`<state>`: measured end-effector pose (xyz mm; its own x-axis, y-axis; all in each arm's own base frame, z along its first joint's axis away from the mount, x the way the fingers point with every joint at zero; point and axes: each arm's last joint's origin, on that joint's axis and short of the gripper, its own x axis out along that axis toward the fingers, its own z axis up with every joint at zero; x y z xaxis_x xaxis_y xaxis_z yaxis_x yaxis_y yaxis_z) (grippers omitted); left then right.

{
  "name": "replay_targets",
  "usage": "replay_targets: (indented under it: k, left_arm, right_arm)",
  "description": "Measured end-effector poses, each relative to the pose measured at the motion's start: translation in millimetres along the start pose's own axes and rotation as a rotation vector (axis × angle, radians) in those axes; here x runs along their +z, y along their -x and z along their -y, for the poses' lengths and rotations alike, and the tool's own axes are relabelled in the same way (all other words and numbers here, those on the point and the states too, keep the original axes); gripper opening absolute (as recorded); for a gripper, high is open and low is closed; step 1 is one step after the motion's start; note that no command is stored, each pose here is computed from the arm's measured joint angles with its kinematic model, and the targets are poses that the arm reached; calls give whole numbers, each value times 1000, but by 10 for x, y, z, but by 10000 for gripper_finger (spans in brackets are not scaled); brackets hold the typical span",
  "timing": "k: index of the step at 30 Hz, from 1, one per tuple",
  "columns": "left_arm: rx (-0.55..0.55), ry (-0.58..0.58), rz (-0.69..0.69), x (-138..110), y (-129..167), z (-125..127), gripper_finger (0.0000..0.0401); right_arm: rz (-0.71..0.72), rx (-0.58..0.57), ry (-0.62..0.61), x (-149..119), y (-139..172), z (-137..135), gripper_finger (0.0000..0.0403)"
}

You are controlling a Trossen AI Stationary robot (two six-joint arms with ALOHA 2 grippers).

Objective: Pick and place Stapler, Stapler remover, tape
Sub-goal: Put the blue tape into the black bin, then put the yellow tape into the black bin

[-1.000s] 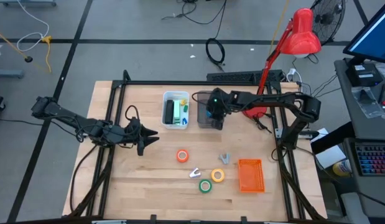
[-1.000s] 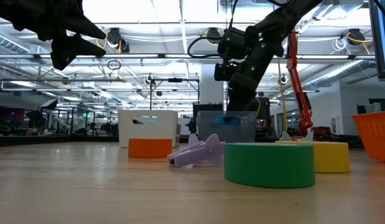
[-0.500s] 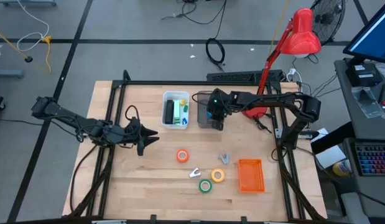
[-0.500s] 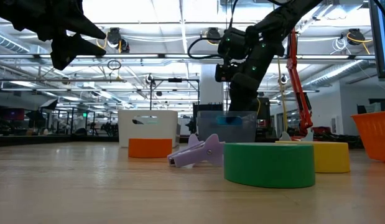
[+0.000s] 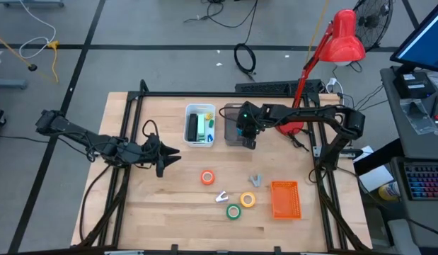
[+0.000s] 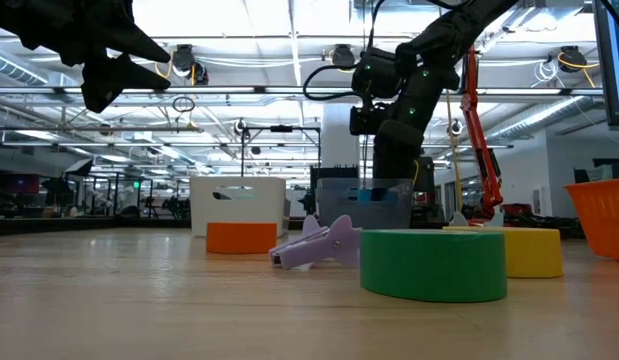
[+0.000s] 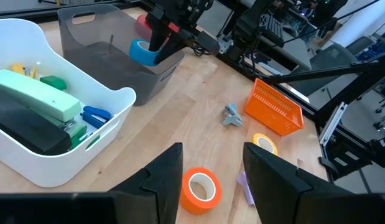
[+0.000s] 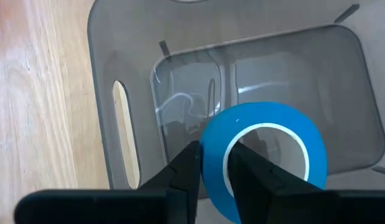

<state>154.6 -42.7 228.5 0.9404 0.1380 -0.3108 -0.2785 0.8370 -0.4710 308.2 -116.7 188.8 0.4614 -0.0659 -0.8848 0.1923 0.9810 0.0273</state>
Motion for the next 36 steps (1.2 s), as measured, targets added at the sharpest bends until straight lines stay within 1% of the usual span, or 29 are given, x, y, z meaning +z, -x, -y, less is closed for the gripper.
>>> replay_targets:
  k: [4, 14, 18, 22, 26, 27, 31, 36]
  left_arm:
    - [0, 0, 0, 0, 0, 0, 170]
    - [-1, 0, -1, 0, 0, 1, 170]
    - [-1, 0, 0, 0, 0, 0, 170]
    - [-2, 5, 1, 2, 0, 2, 170]
    - [-5, 7, 5, 5, 0, 5, 170]
    - [-5, 9, 5, 5, 0, 4, 170]
    - [-5, 29, 5, 5, 0, 5, 170]
    - [-7, 41, 7, 8, 0, 7, 170]
  right_arm:
    - [0, 0, 10, 0, 0, 0, 79]
    - [8, -8, 28, 9, 3, 3, 121]
    - [47, -14, 34, 39, 81, -7, 131]
    - [124, -15, 58, 86, 306, -87, 137]
    - [225, 9, 92, 115, 646, -267, 133]
    - [252, 32, 99, 115, 737, -333, 132]
    - [356, 182, 150, 99, 1054, -645, 124]
    - [395, 321, 242, 17, 1271, -1037, 116]
